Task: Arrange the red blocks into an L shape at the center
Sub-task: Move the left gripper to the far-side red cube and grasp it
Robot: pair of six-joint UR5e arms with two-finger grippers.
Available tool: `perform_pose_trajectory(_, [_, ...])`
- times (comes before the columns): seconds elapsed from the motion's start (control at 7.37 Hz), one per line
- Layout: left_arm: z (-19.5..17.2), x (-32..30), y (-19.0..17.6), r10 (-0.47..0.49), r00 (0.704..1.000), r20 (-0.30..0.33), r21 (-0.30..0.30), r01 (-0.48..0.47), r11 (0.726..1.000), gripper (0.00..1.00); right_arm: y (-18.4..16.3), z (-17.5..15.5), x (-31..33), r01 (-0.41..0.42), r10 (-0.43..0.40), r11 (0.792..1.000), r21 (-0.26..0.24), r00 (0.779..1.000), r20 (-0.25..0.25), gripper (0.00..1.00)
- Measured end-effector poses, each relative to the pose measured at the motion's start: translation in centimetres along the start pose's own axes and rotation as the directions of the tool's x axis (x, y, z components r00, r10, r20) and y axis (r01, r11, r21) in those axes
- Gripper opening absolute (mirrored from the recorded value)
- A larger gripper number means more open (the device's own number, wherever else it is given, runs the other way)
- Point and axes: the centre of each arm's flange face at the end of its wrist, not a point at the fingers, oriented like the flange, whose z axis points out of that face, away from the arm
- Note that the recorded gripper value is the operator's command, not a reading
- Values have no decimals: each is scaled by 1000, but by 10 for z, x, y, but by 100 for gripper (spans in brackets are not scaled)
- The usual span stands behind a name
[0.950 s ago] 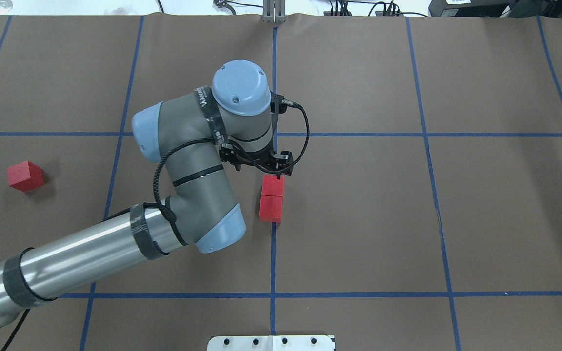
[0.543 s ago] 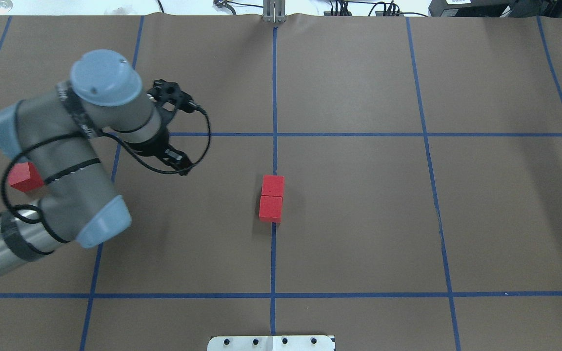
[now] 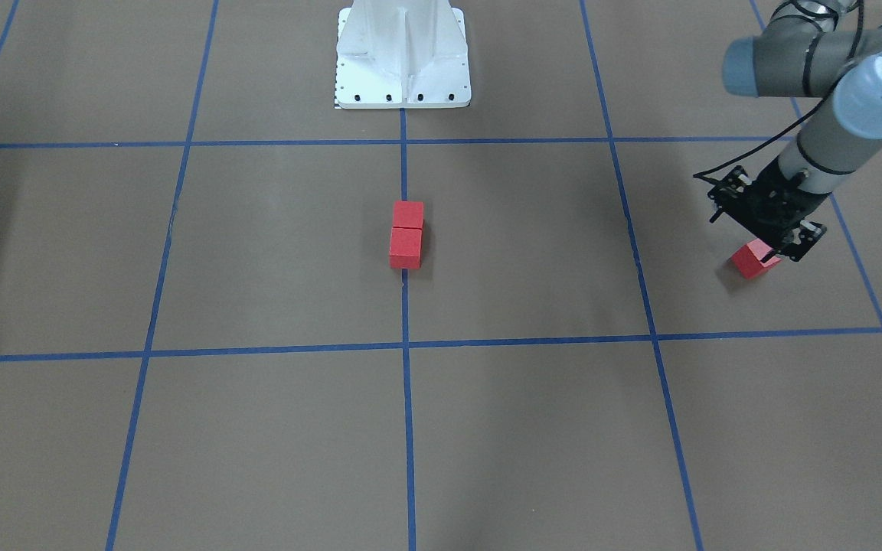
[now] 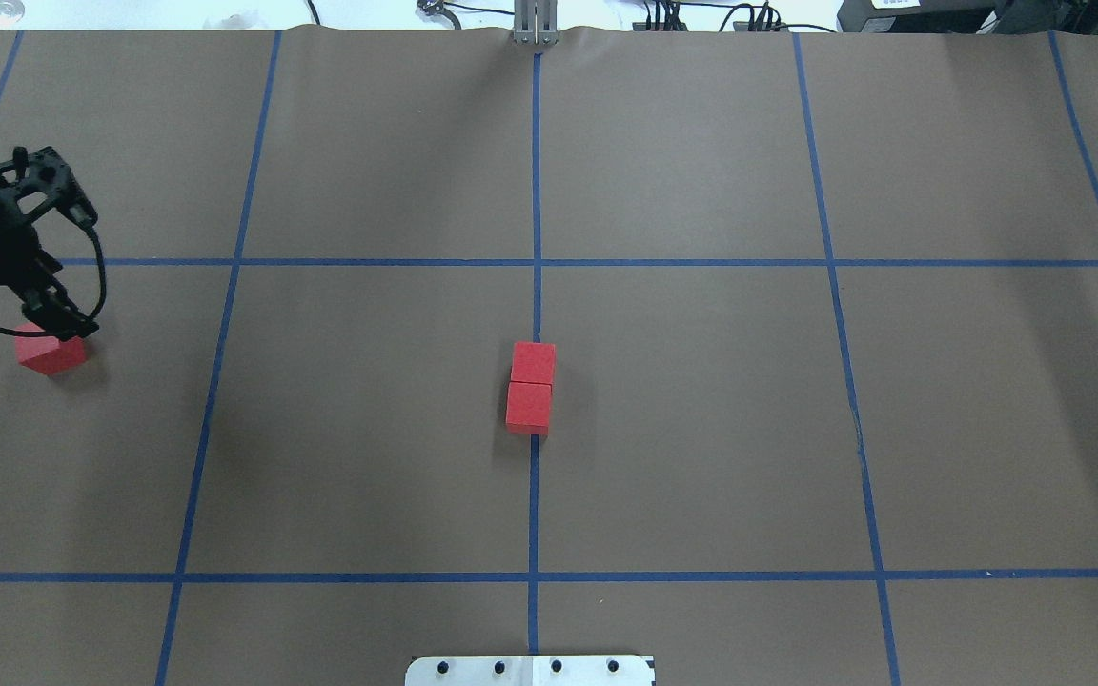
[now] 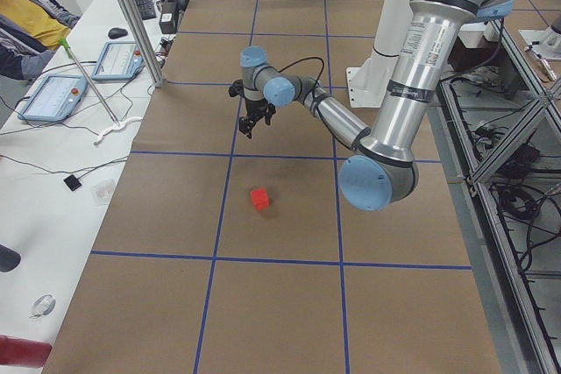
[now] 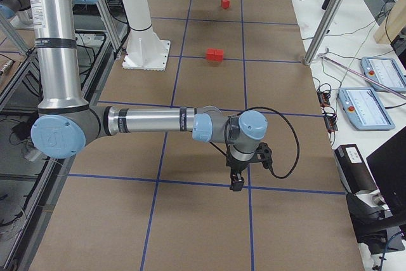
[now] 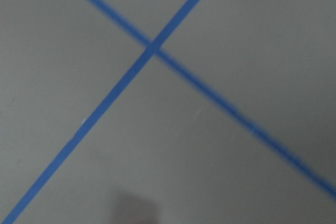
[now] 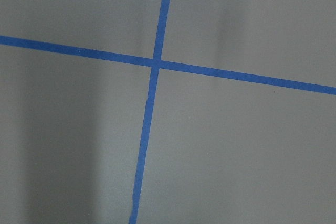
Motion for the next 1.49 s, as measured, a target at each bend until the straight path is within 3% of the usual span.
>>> perform_pose_trajectory(0.27, [22,-20,52,79,997,-1,27,-79,997,99,-3,0,0,0,0,1000,-1,1000,0,99])
perform_pose_trajectory(0.54, [54,-37,76,118,993,13,73,-119,990,99,-5,0,0,1,-1,1000,0,1000,0,99])
perform_pose_trajectory(1.09, [63,-36,73,72,997,8,98,-72,993,99,-6,0,-1,3,-3,1000,-1,1000,0,99])
perform_pose_trajectory(1.49, [74,-30,69,76,997,-9,83,-75,994,99,-9,0,-1,4,-4,1000,-1,1000,0,99])
